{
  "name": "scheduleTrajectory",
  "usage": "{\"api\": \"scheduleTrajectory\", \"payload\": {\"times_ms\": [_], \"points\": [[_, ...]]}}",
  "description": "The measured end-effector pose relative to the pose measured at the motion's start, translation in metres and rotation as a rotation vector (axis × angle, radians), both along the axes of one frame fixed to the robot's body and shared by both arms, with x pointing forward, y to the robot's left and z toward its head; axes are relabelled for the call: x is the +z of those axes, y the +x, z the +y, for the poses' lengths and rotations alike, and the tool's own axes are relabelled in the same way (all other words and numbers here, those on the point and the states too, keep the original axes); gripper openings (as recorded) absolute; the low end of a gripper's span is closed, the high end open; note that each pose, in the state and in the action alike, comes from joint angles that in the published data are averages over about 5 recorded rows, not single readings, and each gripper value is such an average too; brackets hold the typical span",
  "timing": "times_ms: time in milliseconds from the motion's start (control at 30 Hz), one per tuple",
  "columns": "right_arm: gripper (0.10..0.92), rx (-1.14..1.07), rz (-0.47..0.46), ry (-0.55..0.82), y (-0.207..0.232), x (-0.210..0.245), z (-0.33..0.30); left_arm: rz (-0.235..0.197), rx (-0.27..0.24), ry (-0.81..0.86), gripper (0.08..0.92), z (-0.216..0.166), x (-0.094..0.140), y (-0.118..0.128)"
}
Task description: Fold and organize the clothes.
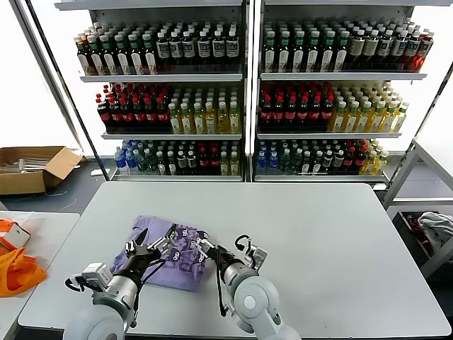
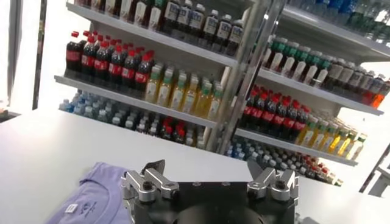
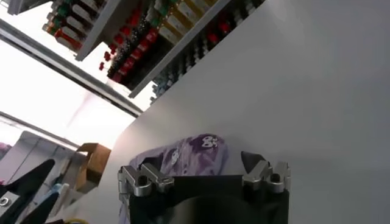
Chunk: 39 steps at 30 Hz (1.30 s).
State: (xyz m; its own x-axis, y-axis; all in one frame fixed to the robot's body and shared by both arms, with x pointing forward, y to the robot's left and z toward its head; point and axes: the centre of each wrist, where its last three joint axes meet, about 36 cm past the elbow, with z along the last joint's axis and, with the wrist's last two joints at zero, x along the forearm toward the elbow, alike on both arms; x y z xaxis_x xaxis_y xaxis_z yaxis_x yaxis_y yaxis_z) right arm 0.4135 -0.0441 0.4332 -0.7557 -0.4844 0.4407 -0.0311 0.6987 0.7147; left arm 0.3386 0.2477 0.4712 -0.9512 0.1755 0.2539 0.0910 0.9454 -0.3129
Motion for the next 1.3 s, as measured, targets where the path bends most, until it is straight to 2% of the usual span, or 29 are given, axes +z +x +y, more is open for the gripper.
{"api": "scheduleTrajectory", "payload": {"times_ms": [133, 233, 967, 1067, 1300], "points": [[0.818, 0.005, 0.011, 0.008, 0.0, -0.003, 0.008, -0.002, 0.0, 0.002, 0.823, 0.0, 0.001, -0.001], [0.771, -0.001, 0.013, 0.007, 0.003, -0.004, 0.012, 0.003, -0.002, 0.0, 0.822, 0.0, 0.0, -0.002], [0.144, -0.047, -0.023, -0.07, 0.018, -0.023, 0.018, 0.023, 0.0, -0.013, 0.823, -0.001, -0.002, -0.009], [0.109, -0.043, -0.03, -0.077, 0.017, -0.024, 0.019, 0.026, 0.002, -0.015, 0.823, -0.002, -0.003, -0.01], [0.108, -0.025, -0.041, -0.08, 0.011, -0.016, 0.015, 0.023, 0.002, -0.017, 0.823, -0.002, -0.001, -0.012]]}}
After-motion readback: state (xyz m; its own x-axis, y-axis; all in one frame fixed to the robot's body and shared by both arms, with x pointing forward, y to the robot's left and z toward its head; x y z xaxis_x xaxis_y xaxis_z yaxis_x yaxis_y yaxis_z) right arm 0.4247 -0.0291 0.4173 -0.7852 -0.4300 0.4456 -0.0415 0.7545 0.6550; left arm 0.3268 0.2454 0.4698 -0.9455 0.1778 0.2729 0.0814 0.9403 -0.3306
